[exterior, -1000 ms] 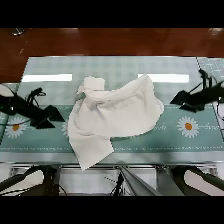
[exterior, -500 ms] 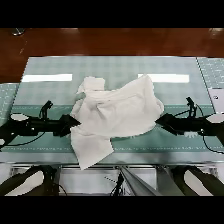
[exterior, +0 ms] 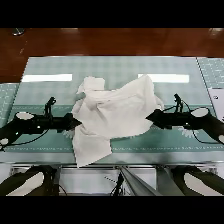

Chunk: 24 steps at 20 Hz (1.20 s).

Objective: Fold the shirts.

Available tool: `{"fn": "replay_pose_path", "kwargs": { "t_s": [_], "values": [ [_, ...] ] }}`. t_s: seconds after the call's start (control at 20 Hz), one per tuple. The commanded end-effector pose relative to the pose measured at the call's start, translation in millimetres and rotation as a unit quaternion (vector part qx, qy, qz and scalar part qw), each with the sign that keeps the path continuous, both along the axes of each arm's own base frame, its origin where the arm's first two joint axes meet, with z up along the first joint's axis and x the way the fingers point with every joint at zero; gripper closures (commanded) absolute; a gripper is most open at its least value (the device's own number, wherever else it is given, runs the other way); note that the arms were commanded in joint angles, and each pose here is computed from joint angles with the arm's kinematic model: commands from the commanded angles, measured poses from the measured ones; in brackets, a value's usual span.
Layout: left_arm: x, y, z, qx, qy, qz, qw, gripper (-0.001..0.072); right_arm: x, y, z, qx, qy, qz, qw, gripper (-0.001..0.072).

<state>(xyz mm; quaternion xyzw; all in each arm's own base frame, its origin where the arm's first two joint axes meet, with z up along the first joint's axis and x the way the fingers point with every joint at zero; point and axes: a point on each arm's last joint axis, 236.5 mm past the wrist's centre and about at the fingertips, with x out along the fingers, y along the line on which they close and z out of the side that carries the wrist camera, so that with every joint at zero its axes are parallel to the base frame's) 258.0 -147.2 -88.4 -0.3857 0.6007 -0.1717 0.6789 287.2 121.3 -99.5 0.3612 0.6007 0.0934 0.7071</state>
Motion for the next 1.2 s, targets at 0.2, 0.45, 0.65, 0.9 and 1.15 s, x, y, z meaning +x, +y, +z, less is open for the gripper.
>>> {"fn": "replay_pose_path", "kwargs": {
  "t_s": [0.2, 0.45, 0.65, 0.9, 1.15],
  "values": [
    [86.2, -7.1, 154.6, -0.082, -0.183, 0.001, 0.980, 0.0684, 112.0, 3.3, 145.4, -0.030, -0.162, 0.089, 0.982, 0.0690],
    [115.7, 7.6, 471.6, -0.048, -0.553, 0.020, 0.831, 0.0685, 137.1, -30.0, 429.3, -0.174, -0.426, 0.098, 0.882, 0.0690],
    [36.2, 8.0, 612.4, 0.037, -0.687, 0.007, 0.726, 0.0685, 42.0, -25.5, 566.2, -0.211, -0.568, 0.091, 0.790, 0.0690],
    [-71.4, 5.3, 665.4, 0.118, -0.749, 0.006, 0.651, 0.0685, -85.5, -20.5, 604.2, -0.245, -0.633, 0.099, 0.728, 0.0690],
    [-138.2, 7.2, 641.0, 0.189, -0.736, -0.006, 0.650, 0.0685, -157.6, -15.7, 590.2, -0.252, -0.628, 0.115, 0.727, 0.0690]
  ]
}}
